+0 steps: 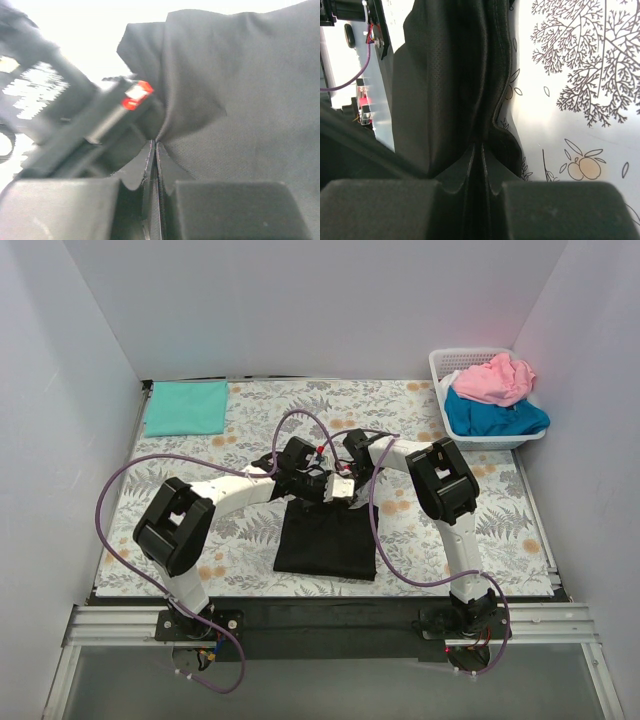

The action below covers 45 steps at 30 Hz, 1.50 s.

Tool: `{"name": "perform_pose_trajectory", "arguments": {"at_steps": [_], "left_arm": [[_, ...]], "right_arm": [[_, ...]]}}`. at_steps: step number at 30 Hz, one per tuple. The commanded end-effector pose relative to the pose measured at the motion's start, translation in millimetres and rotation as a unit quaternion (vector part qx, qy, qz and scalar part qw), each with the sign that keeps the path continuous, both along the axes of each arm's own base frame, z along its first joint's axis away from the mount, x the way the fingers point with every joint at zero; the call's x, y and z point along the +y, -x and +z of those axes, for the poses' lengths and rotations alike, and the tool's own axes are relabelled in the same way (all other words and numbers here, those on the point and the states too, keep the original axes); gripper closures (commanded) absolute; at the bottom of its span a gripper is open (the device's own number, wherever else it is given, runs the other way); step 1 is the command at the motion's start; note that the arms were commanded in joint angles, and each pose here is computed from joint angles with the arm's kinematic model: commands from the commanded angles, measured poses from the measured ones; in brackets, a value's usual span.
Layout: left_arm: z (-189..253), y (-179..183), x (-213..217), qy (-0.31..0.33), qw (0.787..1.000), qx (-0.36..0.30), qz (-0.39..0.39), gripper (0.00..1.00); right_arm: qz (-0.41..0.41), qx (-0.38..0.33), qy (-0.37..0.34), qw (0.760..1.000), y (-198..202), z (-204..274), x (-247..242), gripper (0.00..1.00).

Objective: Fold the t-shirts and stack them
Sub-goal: Fold the tshirt

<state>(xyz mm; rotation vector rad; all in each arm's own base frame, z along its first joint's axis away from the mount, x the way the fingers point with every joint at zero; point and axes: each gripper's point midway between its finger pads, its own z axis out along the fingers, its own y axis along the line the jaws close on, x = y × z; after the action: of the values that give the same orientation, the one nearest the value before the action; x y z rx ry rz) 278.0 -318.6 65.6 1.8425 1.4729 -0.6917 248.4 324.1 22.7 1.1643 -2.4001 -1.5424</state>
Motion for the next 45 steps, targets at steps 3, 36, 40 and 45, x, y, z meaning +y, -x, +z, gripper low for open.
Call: {"name": "perform_pose_trajectory", "arguments": {"at_steps": [3,36,40,45], "left_arm": [[19.1,-24.1,-9.0,0.022,0.998,-0.054,-0.008,1.00],[26.9,-28.6,6.0,0.031,0.992,-0.122,0.005,1.00],[29.0,-39.2,5.1,0.034,0.989,-0.144,0.016,1.00],[28.8,-54.0,4.5,0.038,0.986,-0.160,0.029,1.00]], "right_arm": [[0.012,-0.012,0.014,1.000,3.6,-16.1,-5.2,0.86],[0.059,-0.103,0.047,0.992,-42.5,-6.5,-17.6,0.86],[0.065,-0.079,0.043,0.994,-32.1,-19.7,-19.8,0.87],[0.075,-0.068,0.032,0.994,-22.3,-23.2,-22.8,0.89]]}}
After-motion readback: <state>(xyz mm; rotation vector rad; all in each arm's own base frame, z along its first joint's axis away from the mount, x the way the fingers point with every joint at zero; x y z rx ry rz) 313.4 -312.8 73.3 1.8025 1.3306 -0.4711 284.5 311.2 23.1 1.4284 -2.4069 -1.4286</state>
